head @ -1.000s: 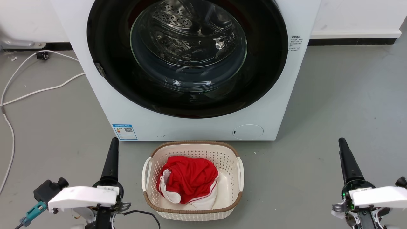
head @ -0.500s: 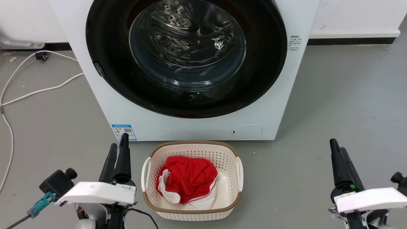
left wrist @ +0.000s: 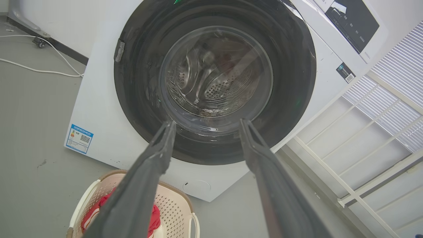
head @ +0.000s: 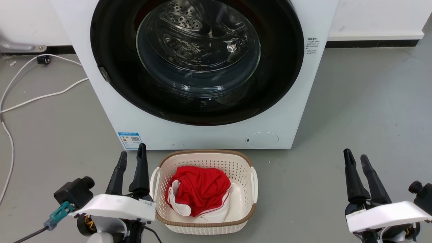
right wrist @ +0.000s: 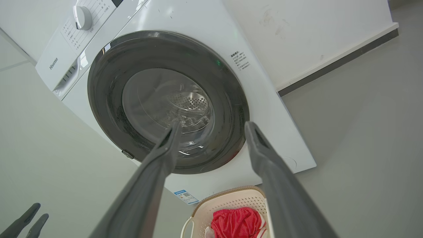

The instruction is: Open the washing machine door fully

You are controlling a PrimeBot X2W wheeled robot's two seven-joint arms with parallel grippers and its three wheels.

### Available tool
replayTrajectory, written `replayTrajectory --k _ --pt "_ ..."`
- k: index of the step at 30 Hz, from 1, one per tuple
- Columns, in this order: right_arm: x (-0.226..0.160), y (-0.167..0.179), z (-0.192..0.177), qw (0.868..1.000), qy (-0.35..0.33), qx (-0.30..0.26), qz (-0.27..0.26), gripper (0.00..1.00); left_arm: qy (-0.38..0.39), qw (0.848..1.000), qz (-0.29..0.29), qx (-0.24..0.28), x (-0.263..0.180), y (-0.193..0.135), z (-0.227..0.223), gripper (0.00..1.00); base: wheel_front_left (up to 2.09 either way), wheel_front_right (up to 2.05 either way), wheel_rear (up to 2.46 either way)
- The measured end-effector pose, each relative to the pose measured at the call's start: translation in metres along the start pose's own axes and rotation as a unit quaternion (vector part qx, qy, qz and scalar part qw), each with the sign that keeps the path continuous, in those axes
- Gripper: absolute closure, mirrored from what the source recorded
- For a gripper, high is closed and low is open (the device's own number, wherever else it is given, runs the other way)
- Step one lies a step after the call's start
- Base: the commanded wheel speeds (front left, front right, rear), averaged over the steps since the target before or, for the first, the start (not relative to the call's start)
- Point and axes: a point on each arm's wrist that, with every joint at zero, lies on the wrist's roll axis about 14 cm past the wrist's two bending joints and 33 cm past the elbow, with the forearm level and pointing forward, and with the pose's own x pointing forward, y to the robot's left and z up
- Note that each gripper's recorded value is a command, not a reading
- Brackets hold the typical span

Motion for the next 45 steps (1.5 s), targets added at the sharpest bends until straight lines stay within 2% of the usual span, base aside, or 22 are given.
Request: replayTrajectory --k 20,45 --pt "-0.007 0.007 0.001 0.99 0.005 -0.142 0.017 0.0 -0.015 0.992 -0.028 0.122 0.0 -0.016 0.0 0.0 0.0 0.0 0.0" --pt "-0.008 0.02 0.0 0.964 0.003 -0.262 0.043 0.0 -0.029 0.972 -0.042 0.23 -0.006 -0.022 -0.004 0.0 0.0 0.0 0.0"
